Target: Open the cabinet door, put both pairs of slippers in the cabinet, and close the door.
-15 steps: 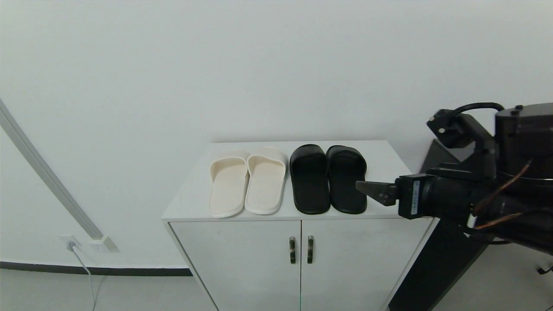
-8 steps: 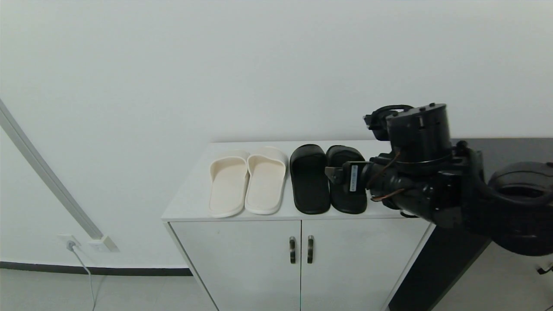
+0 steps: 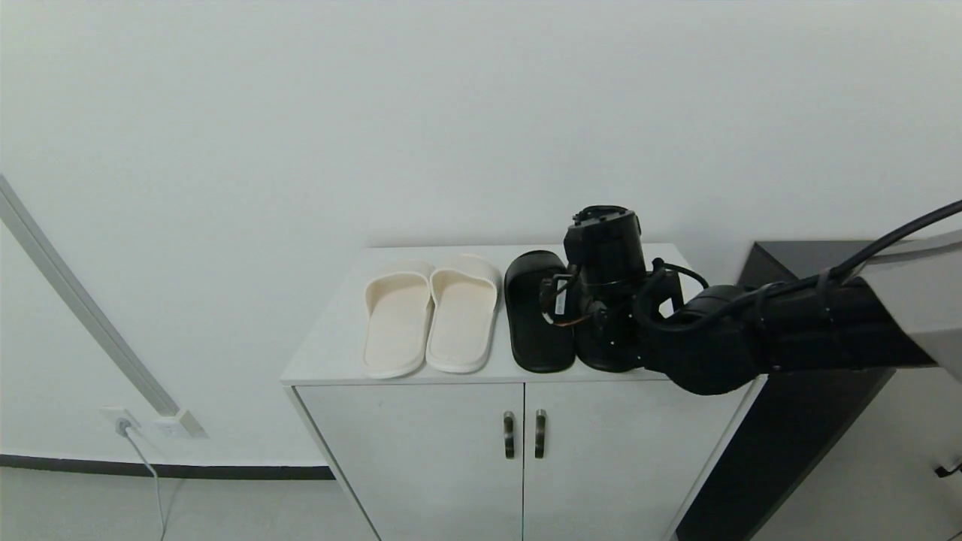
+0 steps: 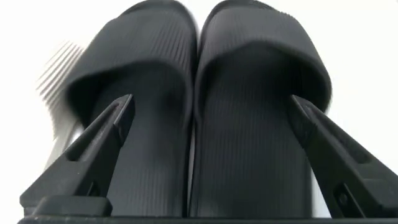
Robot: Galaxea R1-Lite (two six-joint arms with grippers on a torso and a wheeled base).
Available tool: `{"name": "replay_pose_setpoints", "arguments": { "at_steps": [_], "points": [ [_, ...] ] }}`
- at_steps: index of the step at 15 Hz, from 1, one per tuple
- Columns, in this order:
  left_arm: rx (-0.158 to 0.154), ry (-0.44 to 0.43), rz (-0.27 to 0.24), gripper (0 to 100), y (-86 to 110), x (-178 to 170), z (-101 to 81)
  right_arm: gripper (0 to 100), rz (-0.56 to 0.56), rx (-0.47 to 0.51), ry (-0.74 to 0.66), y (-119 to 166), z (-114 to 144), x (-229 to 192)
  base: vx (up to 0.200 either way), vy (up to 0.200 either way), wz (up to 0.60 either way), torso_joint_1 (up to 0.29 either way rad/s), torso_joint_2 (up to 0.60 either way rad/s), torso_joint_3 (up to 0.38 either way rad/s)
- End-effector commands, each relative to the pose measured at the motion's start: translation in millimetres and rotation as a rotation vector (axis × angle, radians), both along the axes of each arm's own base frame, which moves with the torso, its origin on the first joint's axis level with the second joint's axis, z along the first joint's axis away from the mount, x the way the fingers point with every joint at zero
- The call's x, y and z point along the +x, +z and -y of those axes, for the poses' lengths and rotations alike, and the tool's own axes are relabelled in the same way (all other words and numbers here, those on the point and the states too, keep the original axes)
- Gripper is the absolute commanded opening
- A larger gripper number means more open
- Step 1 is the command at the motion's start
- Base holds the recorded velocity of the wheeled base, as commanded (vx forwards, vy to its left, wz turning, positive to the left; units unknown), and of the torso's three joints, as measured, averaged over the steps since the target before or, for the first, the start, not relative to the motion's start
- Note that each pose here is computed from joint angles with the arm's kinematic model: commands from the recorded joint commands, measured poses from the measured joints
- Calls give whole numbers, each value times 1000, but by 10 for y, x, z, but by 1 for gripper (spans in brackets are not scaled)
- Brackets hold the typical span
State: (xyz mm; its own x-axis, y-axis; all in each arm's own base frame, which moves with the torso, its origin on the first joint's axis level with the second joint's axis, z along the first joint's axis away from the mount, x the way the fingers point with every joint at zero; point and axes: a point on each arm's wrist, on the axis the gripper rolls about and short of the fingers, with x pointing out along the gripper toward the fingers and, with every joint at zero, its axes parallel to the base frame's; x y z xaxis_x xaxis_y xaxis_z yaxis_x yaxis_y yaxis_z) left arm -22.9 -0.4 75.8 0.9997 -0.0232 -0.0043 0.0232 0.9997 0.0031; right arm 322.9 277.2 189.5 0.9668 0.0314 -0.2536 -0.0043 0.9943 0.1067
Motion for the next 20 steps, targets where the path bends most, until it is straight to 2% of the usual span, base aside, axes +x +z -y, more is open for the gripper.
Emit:
{"name": "replay_pose_setpoints", "arguments": {
  "at_steps": [1, 6, 11, 12, 18, 20],
  "points": [
    [0, 0, 0, 0, 1, 1, 0, 100, -6, -12, -31, -184, -63, 225, 0, 0, 0, 0, 0, 0],
    [0, 0, -2, 0, -1, 1, 0, 100, 18, -15, -75, -284, -109, 501, 0, 0, 0, 0, 0, 0],
    [0, 0, 0, 0, 1, 1, 0, 100, 79, -44, -80, -268, -143, 549, 0, 0, 0, 0, 0, 0],
    [0, 0, 0, 0, 1, 1, 0, 0, 82, -48, -79, -263, -141, 546, 0, 0, 0, 0, 0, 0],
    [0, 0, 0, 0, 1, 1, 0, 0, 80, -58, -87, -246, -131, 525, 0, 0, 0, 0, 0, 0],
    [0, 0, 0, 0, 1, 1, 0, 0, 96, -64, -77, -66, -55, 389, 0, 0, 0, 0, 0, 0]
  ]
}}
